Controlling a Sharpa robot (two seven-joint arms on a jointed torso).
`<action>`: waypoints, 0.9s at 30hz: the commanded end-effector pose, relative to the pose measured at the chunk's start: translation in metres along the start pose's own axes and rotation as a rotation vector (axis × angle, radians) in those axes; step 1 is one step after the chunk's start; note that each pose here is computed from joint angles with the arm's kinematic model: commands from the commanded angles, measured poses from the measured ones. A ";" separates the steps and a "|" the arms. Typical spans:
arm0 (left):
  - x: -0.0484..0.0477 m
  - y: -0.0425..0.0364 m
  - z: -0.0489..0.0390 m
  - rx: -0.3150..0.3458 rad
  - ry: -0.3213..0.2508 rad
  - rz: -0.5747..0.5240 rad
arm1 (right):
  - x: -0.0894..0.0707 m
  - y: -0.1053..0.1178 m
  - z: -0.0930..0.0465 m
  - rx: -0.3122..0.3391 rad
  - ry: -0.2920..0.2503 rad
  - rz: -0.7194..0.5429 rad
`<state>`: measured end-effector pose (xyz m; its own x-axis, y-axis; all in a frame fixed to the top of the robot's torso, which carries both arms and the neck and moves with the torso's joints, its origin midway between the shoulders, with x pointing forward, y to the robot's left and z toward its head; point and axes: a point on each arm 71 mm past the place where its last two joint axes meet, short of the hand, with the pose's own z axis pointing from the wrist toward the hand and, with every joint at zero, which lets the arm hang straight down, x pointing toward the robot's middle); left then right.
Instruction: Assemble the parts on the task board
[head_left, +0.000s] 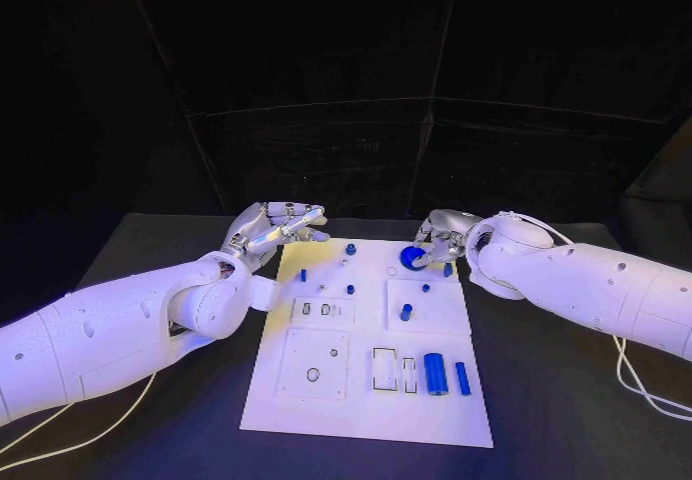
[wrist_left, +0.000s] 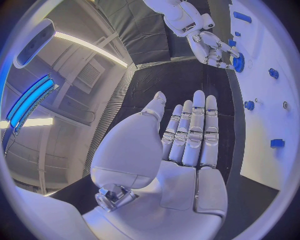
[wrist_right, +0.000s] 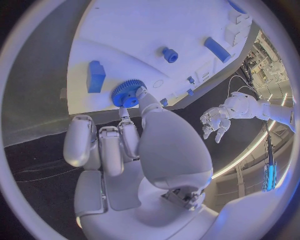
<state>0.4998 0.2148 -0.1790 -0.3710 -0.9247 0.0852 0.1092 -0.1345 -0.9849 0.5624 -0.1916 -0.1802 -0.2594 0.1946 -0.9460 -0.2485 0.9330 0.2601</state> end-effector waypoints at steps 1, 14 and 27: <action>0.0018 -0.0012 0.0006 0.007 0.015 -0.005 | 0.005 -0.001 0.000 0.016 0.020 -0.035; 0.0016 -0.0016 0.0001 0.009 0.018 -0.006 | -0.006 0.019 -0.008 -0.077 -0.182 0.002; 0.0016 -0.0018 -0.0001 0.009 0.019 -0.007 | -0.002 0.069 -0.010 -0.201 -0.231 -0.048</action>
<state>0.4993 0.2151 -0.1790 -0.3753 -0.9228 0.0870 0.1073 -0.1364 -0.9848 0.5363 -0.1337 -0.1635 -0.0910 0.2505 -0.9638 -0.4158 0.8699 0.2654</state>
